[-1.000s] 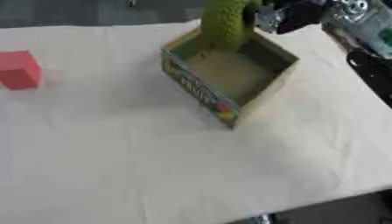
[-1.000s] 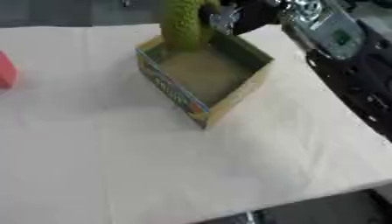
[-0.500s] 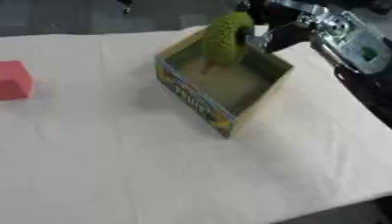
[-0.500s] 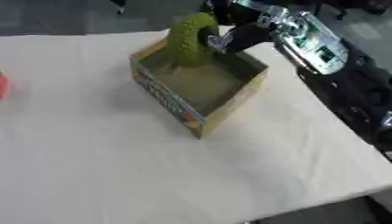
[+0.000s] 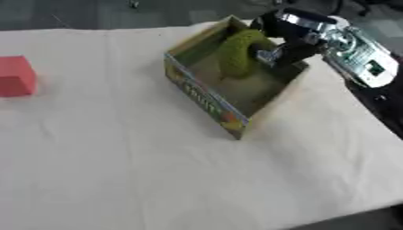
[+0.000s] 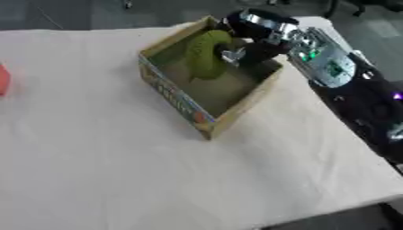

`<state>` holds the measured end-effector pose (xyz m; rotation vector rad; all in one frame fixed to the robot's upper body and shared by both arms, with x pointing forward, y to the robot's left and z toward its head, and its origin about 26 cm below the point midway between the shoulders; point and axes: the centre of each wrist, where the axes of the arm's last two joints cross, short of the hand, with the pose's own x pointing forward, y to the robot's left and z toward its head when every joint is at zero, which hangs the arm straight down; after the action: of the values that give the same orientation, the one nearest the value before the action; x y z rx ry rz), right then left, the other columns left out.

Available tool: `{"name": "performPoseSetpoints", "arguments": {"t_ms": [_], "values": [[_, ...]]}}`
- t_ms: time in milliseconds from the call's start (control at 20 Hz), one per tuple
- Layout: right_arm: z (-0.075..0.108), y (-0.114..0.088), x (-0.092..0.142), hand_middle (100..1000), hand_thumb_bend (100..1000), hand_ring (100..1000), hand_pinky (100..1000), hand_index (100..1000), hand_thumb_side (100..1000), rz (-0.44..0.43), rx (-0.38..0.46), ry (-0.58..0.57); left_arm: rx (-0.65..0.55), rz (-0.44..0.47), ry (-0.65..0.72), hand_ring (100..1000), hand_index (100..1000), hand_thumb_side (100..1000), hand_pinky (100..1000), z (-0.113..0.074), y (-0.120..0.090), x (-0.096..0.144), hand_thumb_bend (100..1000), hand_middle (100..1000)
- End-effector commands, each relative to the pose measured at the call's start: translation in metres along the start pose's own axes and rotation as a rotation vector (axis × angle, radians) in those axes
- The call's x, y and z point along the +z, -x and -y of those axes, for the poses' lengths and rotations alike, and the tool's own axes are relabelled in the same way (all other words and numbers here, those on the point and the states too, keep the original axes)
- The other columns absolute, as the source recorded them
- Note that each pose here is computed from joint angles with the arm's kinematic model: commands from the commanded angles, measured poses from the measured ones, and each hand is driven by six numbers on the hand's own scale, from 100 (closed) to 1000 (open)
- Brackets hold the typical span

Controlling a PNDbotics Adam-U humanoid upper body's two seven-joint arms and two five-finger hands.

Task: Pick up the objects with one hand, pass them to the other hand, and then place them into the box on the other side of the table.

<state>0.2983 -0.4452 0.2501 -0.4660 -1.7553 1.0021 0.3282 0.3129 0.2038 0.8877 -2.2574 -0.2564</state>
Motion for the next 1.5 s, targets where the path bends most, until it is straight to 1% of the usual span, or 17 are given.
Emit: {"name": "performPoseSetpoints", "arguments": {"t_ms": [50, 150, 250, 300, 450, 550, 700, 850, 950, 1050, 1150, 1250, 1300, 1350, 1400, 1450, 1500], "values": [[0.007, 0.003, 0.002, 594, 100, 869, 824, 640, 149, -0.015, 0.08, 0.009, -0.003, 0.035, -0.027, 593, 667, 755, 605, -0.008, -0.007, -0.008, 302, 581], [0.004, 0.012, 0.004, 624, 100, 891, 831, 668, 150, -0.037, 0.109, 0.008, -0.002, 0.04, -0.029, 592, 667, 752, 604, -0.008, -0.007, -0.009, 302, 580], [0.003, 0.02, 0.006, 705, 100, 931, 843, 733, 200, -0.054, 0.142, 0.003, -0.002, 0.043, -0.033, 592, 668, 749, 602, -0.008, -0.008, -0.009, 305, 580], [0.002, 0.021, 0.007, 819, 100, 1000, 871, 839, 264, -0.059, 0.172, -0.012, -0.003, 0.044, -0.035, 593, 669, 748, 602, -0.008, -0.008, -0.009, 306, 581], [0.0, 0.023, 0.009, 1000, 100, 1000, 960, 985, 347, -0.054, 0.246, -0.072, -0.008, 0.039, -0.043, 590, 664, 744, 599, -0.009, -0.007, -0.009, 301, 578], [0.0, 0.021, 0.011, 1000, 100, 1000, 991, 1000, 392, -0.05, 0.269, -0.083, -0.003, 0.033, -0.049, 585, 654, 718, 595, -0.009, -0.006, -0.009, 274, 571], [0.006, 0.014, 0.008, 1000, 100, 1000, 1000, 1000, 414, -0.044, 0.272, -0.042, 0.0, 0.032, -0.041, 592, 639, 783, 600, -0.008, -0.006, -0.008, 336, 579], [0.013, 0.009, 0.003, 1000, 100, 1000, 1000, 1000, 420, -0.034, 0.26, -0.016, 0.0, 0.031, -0.035, 592, 636, 783, 596, -0.007, -0.005, -0.006, 330, 579], [0.016, 0.007, 0.001, 1000, 100, 1000, 1000, 1000, 418, -0.026, 0.259, -0.006, -0.002, 0.027, -0.036, 592, 637, 782, 595, -0.007, -0.004, -0.006, 330, 579], [0.018, 0.007, 0.001, 1000, 100, 1000, 1000, 1000, 370, -0.024, 0.248, 0.006, -0.005, 0.026, -0.037, 592, 638, 780, 595, -0.008, -0.004, -0.006, 330, 579], [0.02, 0.005, 0.002, 1000, 100, 1000, 1000, 1000, 285, -0.014, 0.215, 0.03, -0.01, 0.027, -0.04, 592, 637, 773, 595, -0.008, -0.004, -0.006, 328, 578], [0.019, -0.003, 0.003, 1000, 100, 1000, 1000, 1000, 112, 0.02, 0.137, 0.076, -0.018, 0.03, -0.049, 593, 637, 758, 596, -0.01, -0.004, -0.008, 331, 579], [0.017, -0.01, 0.003, 1000, 100, 1000, 1000, 1000, 100, 0.056, 0.074, 0.105, -0.024, 0.034, -0.057, 593, 639, 747, 597, -0.012, -0.004, -0.009, 336, 580], [0.014, -0.02, 0.003, 1000, 100, 1000, 1000, 1000, 332, 0.103, 0.001, 0.135, -0.032, 0.039, -0.066, 594, 641, 736, 598, -0.014, -0.004, -0.011, 340, 581], [0.012, -0.032, 0.004, 1000, 100, 1000, 1000, 1000, 477, 0.164, -0.079, 0.167, -0.042, 0.046, -0.076, 597, 645, 716, 601, -0.017, -0.005, -0.014, 348, 583], [0.009, -0.046, 0.006, 1000, 100, 1000, 1000, 1000, 533, 0.225, -0.154, 0.192, -0.054, 0.056, -0.086, 598, 648, 703, 603, -0.02, -0.005, -0.018, 348, 584], [0.004, -0.059, 0.009, 1000, 100, 1000, 1000, 1000, 545, 0.281, -0.223, 0.207, -0.068, 0.07, -0.092, 599, 654, 696, 607, -0.023, -0.006, -0.022, 352, 585]]}}
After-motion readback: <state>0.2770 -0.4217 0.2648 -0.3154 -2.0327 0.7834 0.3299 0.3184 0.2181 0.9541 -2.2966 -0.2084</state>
